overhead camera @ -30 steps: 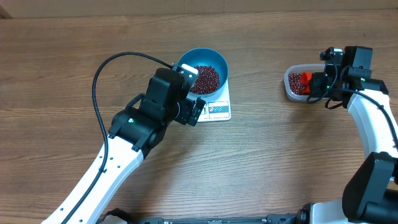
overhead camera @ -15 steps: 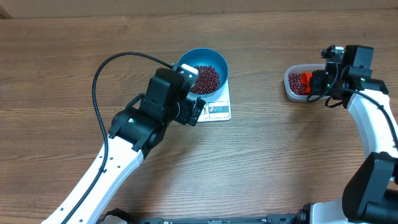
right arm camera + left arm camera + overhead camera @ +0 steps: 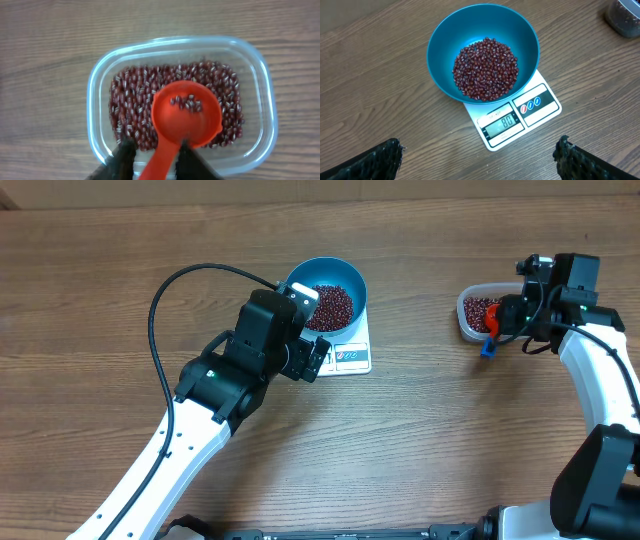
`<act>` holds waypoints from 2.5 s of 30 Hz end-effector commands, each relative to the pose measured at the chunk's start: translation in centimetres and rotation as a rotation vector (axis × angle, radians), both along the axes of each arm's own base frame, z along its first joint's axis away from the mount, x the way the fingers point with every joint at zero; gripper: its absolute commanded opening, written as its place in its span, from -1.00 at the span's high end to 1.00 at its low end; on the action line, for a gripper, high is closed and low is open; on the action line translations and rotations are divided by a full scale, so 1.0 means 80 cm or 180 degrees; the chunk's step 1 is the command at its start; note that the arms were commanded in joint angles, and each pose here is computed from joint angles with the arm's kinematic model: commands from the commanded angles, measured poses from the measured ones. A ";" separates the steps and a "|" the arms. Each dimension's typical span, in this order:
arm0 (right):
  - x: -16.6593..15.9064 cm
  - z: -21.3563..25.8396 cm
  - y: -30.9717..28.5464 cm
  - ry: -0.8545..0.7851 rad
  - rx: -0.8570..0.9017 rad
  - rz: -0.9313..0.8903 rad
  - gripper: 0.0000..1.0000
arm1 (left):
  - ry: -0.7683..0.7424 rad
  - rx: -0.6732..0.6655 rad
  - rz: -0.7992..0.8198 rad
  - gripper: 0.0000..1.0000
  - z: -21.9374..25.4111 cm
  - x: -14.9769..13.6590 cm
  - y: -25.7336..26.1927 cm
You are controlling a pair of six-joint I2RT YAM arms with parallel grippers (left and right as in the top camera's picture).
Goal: Scoop item into bowl and weigh 150g on scale
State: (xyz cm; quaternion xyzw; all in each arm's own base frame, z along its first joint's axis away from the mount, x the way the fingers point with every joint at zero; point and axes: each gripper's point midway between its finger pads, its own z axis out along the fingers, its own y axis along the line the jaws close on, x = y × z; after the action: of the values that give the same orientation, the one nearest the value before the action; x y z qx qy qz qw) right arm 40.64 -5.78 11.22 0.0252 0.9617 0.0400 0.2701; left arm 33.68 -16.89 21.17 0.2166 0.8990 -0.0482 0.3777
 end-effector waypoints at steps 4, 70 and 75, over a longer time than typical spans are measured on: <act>-0.017 -0.009 0.003 0.0223 0.0174 -0.0195 -0.41 | -0.0059 -0.0034 -0.0032 -0.99 0.010 -0.002 0.000; -0.082 -0.073 -0.006 0.0871 0.0447 -0.1373 -1.00 | -0.0059 -0.0034 -0.0032 -0.99 0.010 -0.002 0.000; -0.085 -0.074 -0.017 0.0873 0.0289 -0.1446 -1.00 | -0.0059 -0.0034 -0.0032 -0.99 0.010 -0.002 0.000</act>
State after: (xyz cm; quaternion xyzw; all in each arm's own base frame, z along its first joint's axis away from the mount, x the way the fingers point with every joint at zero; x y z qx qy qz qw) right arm 34.11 -5.91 5.58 0.2444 0.9585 0.0494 0.1380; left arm 33.68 -16.89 21.18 0.2166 0.8989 -0.0483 0.3778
